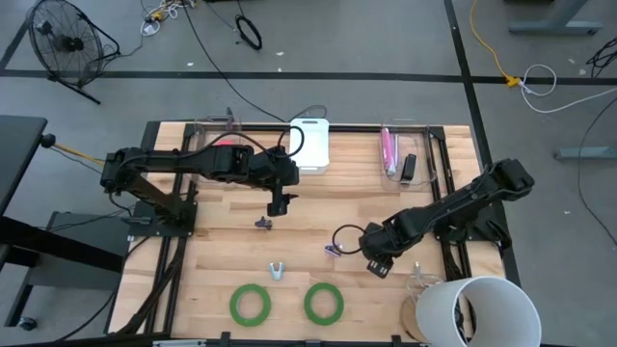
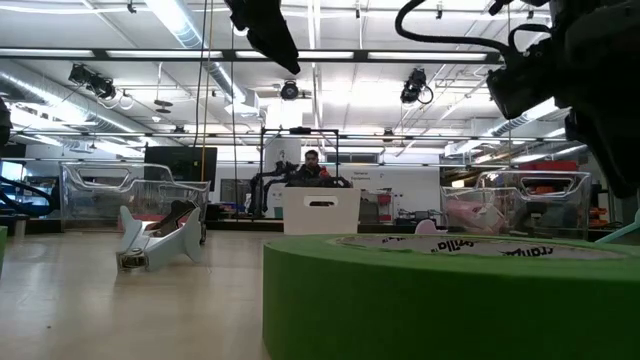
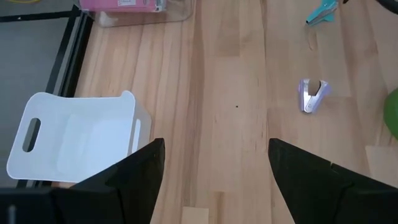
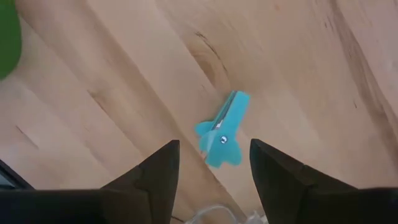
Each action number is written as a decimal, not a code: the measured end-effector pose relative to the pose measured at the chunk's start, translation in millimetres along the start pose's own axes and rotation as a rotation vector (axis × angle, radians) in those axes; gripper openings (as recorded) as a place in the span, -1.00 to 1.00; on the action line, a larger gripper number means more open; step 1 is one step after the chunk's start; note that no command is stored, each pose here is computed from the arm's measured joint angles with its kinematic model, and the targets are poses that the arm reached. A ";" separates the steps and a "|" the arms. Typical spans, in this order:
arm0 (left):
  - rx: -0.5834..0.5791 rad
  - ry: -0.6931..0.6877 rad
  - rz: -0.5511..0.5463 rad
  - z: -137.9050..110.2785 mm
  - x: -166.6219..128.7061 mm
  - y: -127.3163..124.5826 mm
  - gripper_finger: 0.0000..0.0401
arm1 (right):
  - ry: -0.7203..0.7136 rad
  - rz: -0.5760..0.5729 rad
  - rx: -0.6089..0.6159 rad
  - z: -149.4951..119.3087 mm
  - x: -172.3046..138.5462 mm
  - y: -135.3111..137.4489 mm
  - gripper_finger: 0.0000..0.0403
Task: Pick and place Stapler, Stapler remover, tape
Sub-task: Put the right light blue staple remover into the white bin, then put the purple staple remover into the white bin
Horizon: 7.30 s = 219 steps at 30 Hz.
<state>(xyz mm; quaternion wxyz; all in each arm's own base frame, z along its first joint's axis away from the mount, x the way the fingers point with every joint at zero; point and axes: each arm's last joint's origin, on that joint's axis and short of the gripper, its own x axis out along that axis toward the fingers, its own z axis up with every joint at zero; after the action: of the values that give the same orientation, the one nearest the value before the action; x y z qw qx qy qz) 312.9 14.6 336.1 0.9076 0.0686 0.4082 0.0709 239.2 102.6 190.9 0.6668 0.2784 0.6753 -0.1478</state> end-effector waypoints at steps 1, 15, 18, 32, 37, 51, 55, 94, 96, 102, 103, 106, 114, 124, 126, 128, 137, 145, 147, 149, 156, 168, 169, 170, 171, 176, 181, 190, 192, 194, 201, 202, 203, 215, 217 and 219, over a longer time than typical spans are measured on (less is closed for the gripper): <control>0.000 0.000 0.000 0.0 0.0 0.0 0.45 | 0.000 0.000 0.011 -0.1 0.0 0.0 -0.04; 0.009 -0.002 0.000 0.2 0.0 0.0 0.45 | -0.019 -0.009 0.076 -11.2 2.1 7.3 -0.04; 0.009 -0.002 0.000 0.2 0.0 0.0 0.45 | -0.037 -0.021 0.068 -13.9 2.6 8.5 -0.04; 0.004 -0.001 0.000 0.1 0.0 0.0 0.45 | -0.036 -0.061 0.085 -15.6 9.0 7.2 -0.04; 0.005 -0.001 -0.001 0.0 -0.3 -0.1 0.45 | -0.021 -0.059 0.096 -16.9 20.6 2.3 -0.02; 0.001 -0.002 -0.001 0.1 -0.4 -0.1 0.45 | -0.060 -0.058 0.084 -15.6 22.8 2.1 0.03; 0.000 -0.001 -0.001 0.0 -0.4 -0.1 0.45 | -0.066 -0.059 0.083 -15.4 22.8 2.1 0.03; 0.000 0.002 -0.002 -0.2 -0.3 -0.1 0.45 | -0.083 0.012 0.022 -16.6 47.5 -7.1 -0.61; 0.000 0.002 -0.001 -0.2 -0.3 -0.1 0.45 | -0.084 0.017 0.022 -16.5 47.6 -6.6 -0.61; 0.000 0.002 -0.001 -0.2 -0.3 -0.1 0.45 | -0.052 0.001 -0.018 -15.0 38.8 -2.4 -0.61; 0.001 0.001 -0.002 -0.2 -0.3 -0.1 0.45 | -0.054 -0.003 -0.029 -13.4 34.1 0.0 -0.61; 0.000 0.000 -0.001 0.0 -0.2 -0.1 0.45 | -0.067 -0.045 -0.055 -7.1 17.4 4.5 -0.61; 0.000 0.000 -0.001 0.1 0.1 -0.1 0.45 | -0.165 -0.101 -0.154 18.2 -38.7 16.2 -0.61; 0.001 -0.001 -0.001 0.1 0.1 -0.1 0.45 | -0.406 -0.241 -0.268 69.2 -103.3 -1.2 -0.61; 0.000 0.001 -0.001 0.0 0.1 0.0 0.45 | -0.445 -0.249 -0.292 83.3 -113.3 -9.9 -0.61; -0.001 0.004 -0.002 -0.3 0.1 -0.1 0.45 | -0.482 -0.251 -0.298 97.2 -125.1 -20.1 -0.61; -0.027 0.033 -0.010 -3.2 -0.1 -1.4 0.45 | -0.705 -0.196 -0.307 150.2 -168.3 -66.6 -0.61; -0.046 0.033 -0.009 -3.1 -0.1 -1.4 0.45 | -0.913 -0.129 -0.274 182.2 -195.0 -112.5 -0.61; -0.046 0.032 -0.009 -3.0 -0.1 -1.4 0.45 | -0.967 -0.115 -0.255 191.1 -198.9 -122.2 -0.61; -0.046 0.028 -0.009 -2.6 -0.1 -1.3 0.45 | -1.007 -0.085 -0.251 201.2 -199.0 -129.2 -0.61; -0.042 0.010 -0.007 -0.8 -0.2 -1.1 0.45 | -0.985 -0.046 -0.205 252.2 -177.1 -147.0 -0.61; -0.045 0.065 -0.010 -6.2 -0.4 -1.6 0.45 | -0.839 -0.110 -0.045 319.3 -111.7 -190.7 -0.61; -0.046 0.072 -0.011 -6.9 -0.4 -1.6 0.45 | -0.832 -0.109 -0.027 320.8 -108.7 -195.3 -0.61; -0.047 0.081 -0.011 -7.7 -0.5 -1.7 0.45 | -0.825 -0.108 -0.012 322.3 -105.6 -198.7 -0.61; -0.047 0.086 -0.012 -8.3 -0.5 -1.8 0.45 | -0.821 -0.103 -0.007 323.4 -103.5 -200.5 -0.61; -0.059 0.091 -0.011 -8.7 -0.6 -1.8 0.45 | -0.798 -0.094 -0.005 323.4 -100.1 -203.2 -0.61; -0.063 0.091 -0.011 -8.7 -0.6 -1.8 0.45 | -0.785 -0.096 -0.041 322.7 -97.8 -195.4 -0.61; -0.063 0.093 -0.011 -8.8 -0.6 -1.8 0.45 | -0.737 -0.095 -0.052 319.2 -93.6 -188.5 -0.28; -0.063 0.093 -0.011 -8.9 -0.6 -1.8 0.45 | -0.735 -0.095 -0.053 319.0 -93.3 -187.7 -0.09; -0.062 0.095 -0.011 -9.1 -0.6 -1.8 0.45 | -0.736 -0.094 -0.053 319.1 -93.3 -187.5 0.06; -0.059 0.107 -0.012 -10.3 -0.8 -1.9 0.45 | -0.737 -0.093 -0.050 319.2 -93.4 -187.6 0.30; -0.059 0.108 -0.012 -10.3 -0.9 -1.9 0.45 | -0.737 -0.093 -0.050 319.2 -93.4 -187.6 0.30; -0.059 0.109 -0.012 -10.4 -0.9 -1.9 0.45 | -0.737 -0.088 -0.050 319.1 -93.4 -187.5 0.30; -0.077 0.249 -0.013 -23.9 -3.3 -2.6 0.45 | -0.599 0.203 -0.197 301.7 -94.1 -152.7 0.25; -0.089 0.273 -0.012 -26.1 -3.9 -2.7 0.45 | -0.570 0.193 -0.238 295.7 -93.4 -139.4 0.22; -0.103 0.291 -0.010 -27.8 -4.5 -2.8 0.45 | -0.532 0.190 -0.280 288.2 -92.9 -125.6 0.18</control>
<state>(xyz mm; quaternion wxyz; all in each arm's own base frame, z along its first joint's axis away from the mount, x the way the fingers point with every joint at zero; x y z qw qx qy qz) 289.3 12.9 320.7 0.8416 0.0090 0.5314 0.0963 398.9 -179.2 241.3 0.8629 0.1972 0.4617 -0.0579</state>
